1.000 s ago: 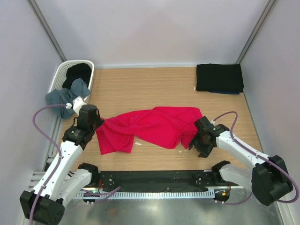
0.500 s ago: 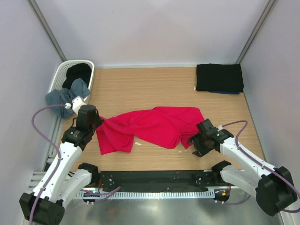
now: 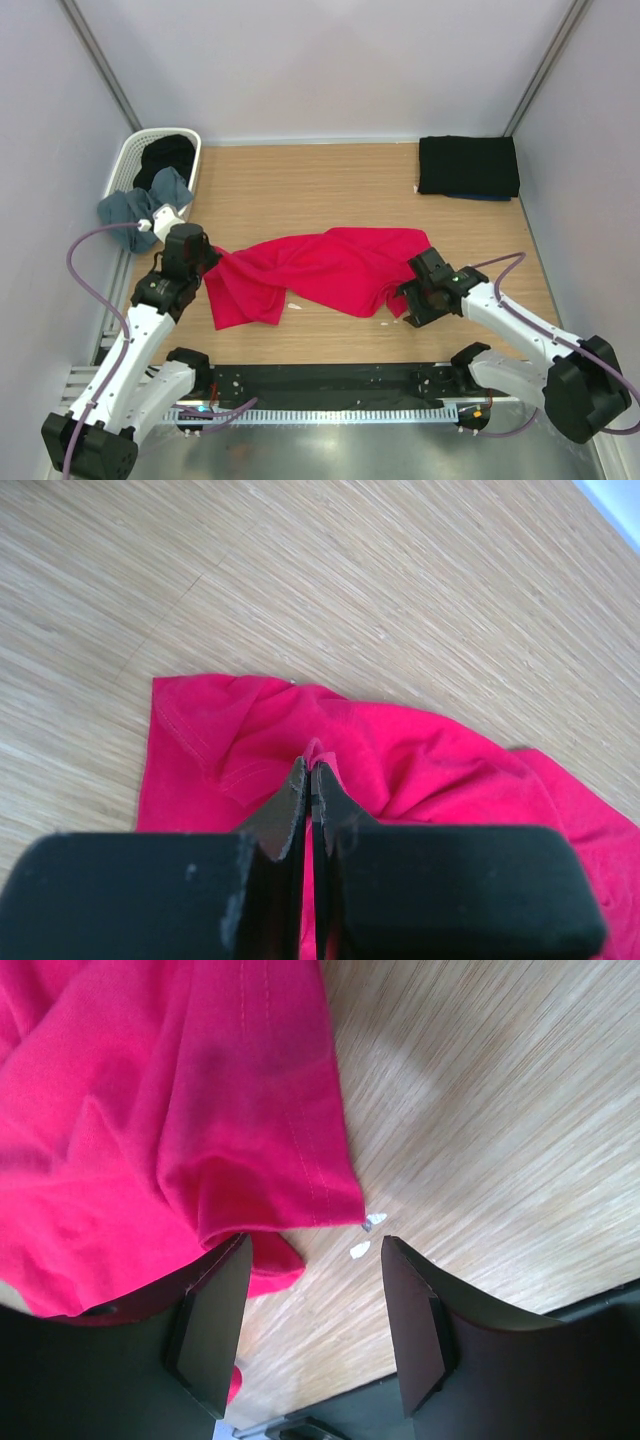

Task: Fold and stack the t-shirts
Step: Flatten the tshirt out

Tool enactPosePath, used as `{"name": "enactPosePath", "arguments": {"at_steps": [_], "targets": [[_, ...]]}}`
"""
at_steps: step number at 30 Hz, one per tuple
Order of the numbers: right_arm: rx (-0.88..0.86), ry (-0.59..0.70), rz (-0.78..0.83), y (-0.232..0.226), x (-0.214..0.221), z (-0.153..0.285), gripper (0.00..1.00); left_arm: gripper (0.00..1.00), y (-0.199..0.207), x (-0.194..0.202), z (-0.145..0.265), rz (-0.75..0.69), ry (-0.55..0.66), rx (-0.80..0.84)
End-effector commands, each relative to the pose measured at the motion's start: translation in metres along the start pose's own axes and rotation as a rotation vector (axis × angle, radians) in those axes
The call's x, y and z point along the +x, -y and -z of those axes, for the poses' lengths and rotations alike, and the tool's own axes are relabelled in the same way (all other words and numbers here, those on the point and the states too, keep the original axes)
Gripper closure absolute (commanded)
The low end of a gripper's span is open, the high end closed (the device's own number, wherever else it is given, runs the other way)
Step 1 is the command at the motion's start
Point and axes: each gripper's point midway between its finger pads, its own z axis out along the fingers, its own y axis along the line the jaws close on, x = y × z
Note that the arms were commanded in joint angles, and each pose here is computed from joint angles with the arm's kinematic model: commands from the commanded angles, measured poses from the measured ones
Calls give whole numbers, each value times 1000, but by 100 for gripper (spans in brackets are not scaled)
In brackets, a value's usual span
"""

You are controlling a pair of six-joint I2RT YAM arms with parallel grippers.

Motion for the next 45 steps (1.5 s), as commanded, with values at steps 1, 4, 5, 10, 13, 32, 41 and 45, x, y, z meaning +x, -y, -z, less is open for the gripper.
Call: {"name": "enactPosePath", "arguments": {"at_steps": [1,4,5,10,13,32,41,45], "targets": [[-12,56,-63,-9,-8,-5,39,100,6,-10,1,29,42,32],[-14,89,-77,-8,-14,-6,40,100,6,-12,3,30,52,39],[-14,88,-84,-8,-14,-6,40,100,6,-12,3,30,51,38],[-16,68,-91,-9,-9,-6,41,100,8,-9,1,30,42,44],[17,54,-80,-4,-2,-9,40,100,7,-9,1,32,42,45],[61,58,-86,-5,7,-33,41,100,6,-7,1,33,39,46],[116,120,-45,10,-5,-31,79,100,6,-9,2,34,48,41],[145,183,-1,18,-18,-22,93,100,6,-10,1,34,49,40]]}}
